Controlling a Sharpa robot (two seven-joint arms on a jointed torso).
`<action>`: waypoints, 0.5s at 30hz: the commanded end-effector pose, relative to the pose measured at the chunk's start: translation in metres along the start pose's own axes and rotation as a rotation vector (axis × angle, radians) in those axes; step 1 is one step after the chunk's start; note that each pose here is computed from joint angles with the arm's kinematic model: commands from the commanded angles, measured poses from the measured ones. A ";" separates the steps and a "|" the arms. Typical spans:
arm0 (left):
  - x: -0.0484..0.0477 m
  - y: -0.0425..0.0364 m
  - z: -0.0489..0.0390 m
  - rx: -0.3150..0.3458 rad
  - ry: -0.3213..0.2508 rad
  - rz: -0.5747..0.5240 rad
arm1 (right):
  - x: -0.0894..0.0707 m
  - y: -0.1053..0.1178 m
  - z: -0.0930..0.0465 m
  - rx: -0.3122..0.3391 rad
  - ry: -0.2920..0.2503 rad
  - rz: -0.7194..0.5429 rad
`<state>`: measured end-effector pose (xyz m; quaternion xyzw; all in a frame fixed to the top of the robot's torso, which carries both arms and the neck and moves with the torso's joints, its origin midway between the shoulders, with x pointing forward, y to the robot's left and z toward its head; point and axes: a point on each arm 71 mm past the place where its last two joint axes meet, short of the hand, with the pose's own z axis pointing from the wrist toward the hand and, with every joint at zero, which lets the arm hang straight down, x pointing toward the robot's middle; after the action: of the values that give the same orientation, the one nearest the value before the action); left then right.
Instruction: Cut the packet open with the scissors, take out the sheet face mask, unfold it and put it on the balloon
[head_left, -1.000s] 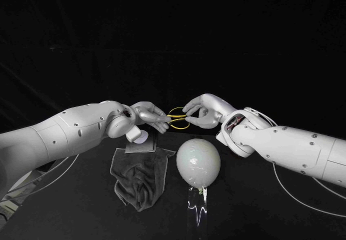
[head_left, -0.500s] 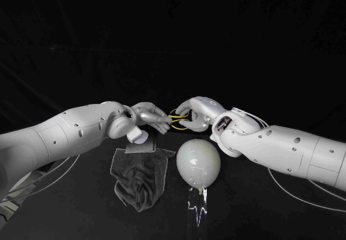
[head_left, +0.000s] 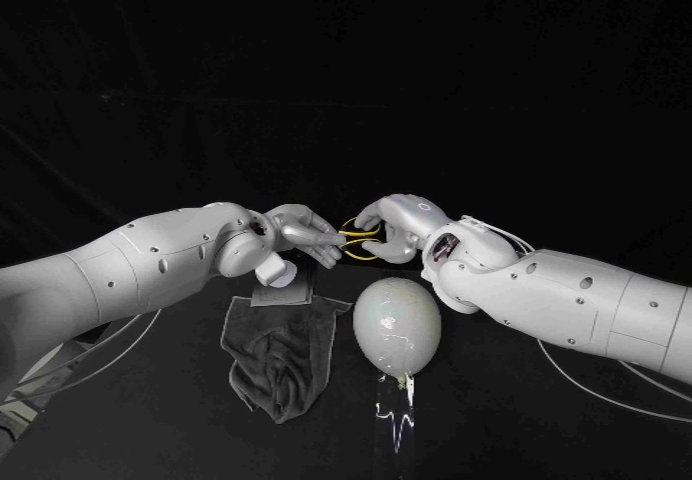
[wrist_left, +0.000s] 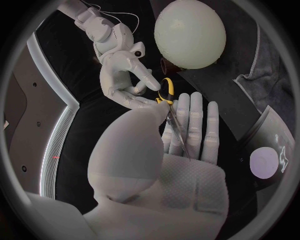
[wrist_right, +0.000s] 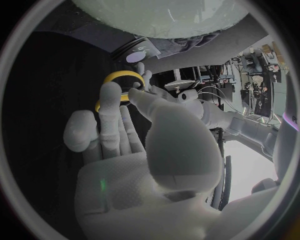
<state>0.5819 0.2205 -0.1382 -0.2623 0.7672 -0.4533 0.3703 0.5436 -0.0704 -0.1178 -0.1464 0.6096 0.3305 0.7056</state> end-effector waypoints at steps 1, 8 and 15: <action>0.0025 -0.0028 0.0002 0.013 0.016 -0.012 | 0.003 -0.002 0.001 0.021 0.029 -0.039; 0.0043 -0.0034 -0.0001 0.015 0.024 -0.014 | 0.005 -0.001 0.002 0.025 0.037 -0.048; 0.0074 -0.0046 -0.0005 0.023 0.040 -0.022 | 0.009 0.001 0.004 0.023 0.074 -0.055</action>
<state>0.5787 0.2167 -0.1382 -0.2601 0.7681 -0.4585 0.3636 0.5459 -0.0663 -0.1221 -0.1528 0.6231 0.3107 0.7013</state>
